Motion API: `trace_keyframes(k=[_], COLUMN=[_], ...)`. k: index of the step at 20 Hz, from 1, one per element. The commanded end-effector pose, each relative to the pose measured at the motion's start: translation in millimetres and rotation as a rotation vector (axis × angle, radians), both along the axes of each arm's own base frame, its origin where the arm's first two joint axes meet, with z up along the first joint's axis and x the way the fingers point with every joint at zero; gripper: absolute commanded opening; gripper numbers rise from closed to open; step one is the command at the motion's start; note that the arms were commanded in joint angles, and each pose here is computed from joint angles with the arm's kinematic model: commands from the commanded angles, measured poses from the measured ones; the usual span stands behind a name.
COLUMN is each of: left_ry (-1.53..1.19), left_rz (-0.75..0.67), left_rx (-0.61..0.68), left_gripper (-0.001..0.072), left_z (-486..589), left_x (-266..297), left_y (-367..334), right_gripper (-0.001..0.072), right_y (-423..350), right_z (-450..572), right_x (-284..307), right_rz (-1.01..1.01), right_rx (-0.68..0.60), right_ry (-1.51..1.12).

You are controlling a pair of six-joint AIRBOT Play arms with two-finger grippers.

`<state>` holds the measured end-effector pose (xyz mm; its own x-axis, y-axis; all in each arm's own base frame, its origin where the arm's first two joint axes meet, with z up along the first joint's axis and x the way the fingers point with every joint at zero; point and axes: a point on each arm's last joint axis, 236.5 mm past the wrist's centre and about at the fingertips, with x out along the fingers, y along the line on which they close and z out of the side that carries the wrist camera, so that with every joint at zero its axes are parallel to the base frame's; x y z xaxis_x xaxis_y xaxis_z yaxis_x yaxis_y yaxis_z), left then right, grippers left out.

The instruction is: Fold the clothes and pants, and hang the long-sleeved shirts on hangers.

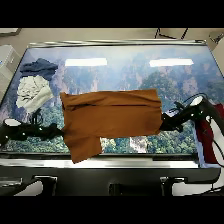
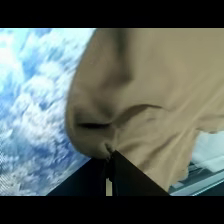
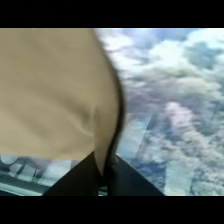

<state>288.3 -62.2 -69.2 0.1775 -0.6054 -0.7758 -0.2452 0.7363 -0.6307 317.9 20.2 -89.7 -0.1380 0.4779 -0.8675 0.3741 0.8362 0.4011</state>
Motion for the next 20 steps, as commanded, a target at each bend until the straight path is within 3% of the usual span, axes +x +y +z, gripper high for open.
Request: trace_keyframes(k=[1,3,5,7,9,14,20], left_ry=[-0.183,-0.479,-0.854,-1.238,-1.516,-1.745,-1.803], left_rz=[-0.024,-0.002,0.001,0.031,0.070,0.156,0.216], left_rx=[0.042,0.137,0.261,0.397,0.479,0.467,0.460], left_gripper=[0.0024,0.0024,0.0024,0.0025,0.0025,0.0024,0.0023], left_z=[65,178,332,488,595,661,675], left_x=[48,101,121,93,30,-83,-101], left_y=[12,30,37,33,17,-16,-14], right_gripper=[0.0033,0.0033,0.0034,0.0035,0.0035,0.0034,0.0034], right_y=[-7,-25,-39,-49,-45,-30,-43], right_z=[59,153,303,468,580,645,670], right_x=[37,96,135,118,51,-72,-107], right_rz=[0.060,0.051,0.040,-0.014,-0.062,-0.131,-0.247], right_rx=[-0.044,-0.157,-0.301,-0.481,-0.615,-0.726,-0.799], right_ry=[-0.201,-0.533,-0.986,-1.424,-1.699,-1.874,-1.942])
